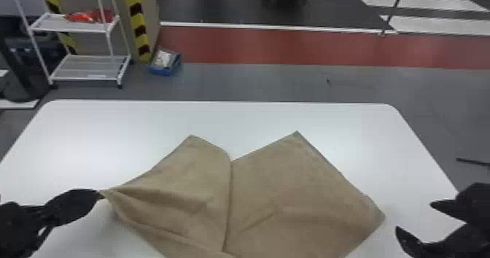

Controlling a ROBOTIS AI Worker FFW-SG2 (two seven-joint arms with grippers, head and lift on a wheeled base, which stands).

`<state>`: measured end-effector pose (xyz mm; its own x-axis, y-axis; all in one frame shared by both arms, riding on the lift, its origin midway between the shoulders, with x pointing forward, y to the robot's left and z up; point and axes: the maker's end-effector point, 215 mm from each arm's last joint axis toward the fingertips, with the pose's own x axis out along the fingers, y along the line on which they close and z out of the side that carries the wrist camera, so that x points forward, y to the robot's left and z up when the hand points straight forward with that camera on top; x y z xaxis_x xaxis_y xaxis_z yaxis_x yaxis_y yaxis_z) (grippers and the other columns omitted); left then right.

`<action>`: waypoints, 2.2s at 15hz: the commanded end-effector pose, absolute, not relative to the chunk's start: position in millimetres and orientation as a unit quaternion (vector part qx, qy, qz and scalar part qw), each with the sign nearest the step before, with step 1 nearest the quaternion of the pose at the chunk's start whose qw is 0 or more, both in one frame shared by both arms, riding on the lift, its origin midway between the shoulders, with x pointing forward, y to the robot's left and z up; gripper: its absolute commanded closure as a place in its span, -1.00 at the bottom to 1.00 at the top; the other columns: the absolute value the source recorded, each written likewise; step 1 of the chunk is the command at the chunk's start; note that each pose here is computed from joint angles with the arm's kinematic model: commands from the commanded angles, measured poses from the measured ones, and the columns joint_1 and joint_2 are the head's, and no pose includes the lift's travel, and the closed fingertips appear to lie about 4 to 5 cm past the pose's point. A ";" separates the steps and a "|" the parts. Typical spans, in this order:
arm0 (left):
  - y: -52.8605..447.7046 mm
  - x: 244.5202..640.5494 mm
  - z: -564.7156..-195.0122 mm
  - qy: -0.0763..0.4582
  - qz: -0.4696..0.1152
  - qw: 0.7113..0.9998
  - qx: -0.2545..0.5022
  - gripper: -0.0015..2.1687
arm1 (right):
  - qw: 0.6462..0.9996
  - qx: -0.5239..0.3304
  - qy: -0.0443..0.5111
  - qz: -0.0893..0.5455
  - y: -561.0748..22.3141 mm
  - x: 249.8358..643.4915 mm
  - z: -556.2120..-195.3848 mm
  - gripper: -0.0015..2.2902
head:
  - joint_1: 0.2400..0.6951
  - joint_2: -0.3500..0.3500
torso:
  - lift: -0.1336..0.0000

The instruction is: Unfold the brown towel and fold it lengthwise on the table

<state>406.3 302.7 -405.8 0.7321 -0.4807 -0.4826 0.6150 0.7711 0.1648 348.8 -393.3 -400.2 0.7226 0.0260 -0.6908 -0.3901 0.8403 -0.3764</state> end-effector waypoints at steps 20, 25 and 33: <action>299.7 400.7 -406.6 0.213 -0.304 0.915 0.157 0.28 | 0.715 -0.428 0.469 0.294 -346.6 387.2 -474.8 -0.34 | 1.00 -0.21 | -0.75; 307.0 403.9 -400.9 0.208 -0.290 0.920 0.159 0.28 | 0.774 -0.350 0.425 0.314 -347.3 391.3 -431.5 0.34 | 1.00 -0.17 | -0.75; 347.9 416.2 -313.1 0.163 -0.211 0.951 0.155 0.28 | 0.908 -0.185 0.266 0.264 -388.6 388.0 -284.7 0.35 | 1.00 -0.17 | -0.75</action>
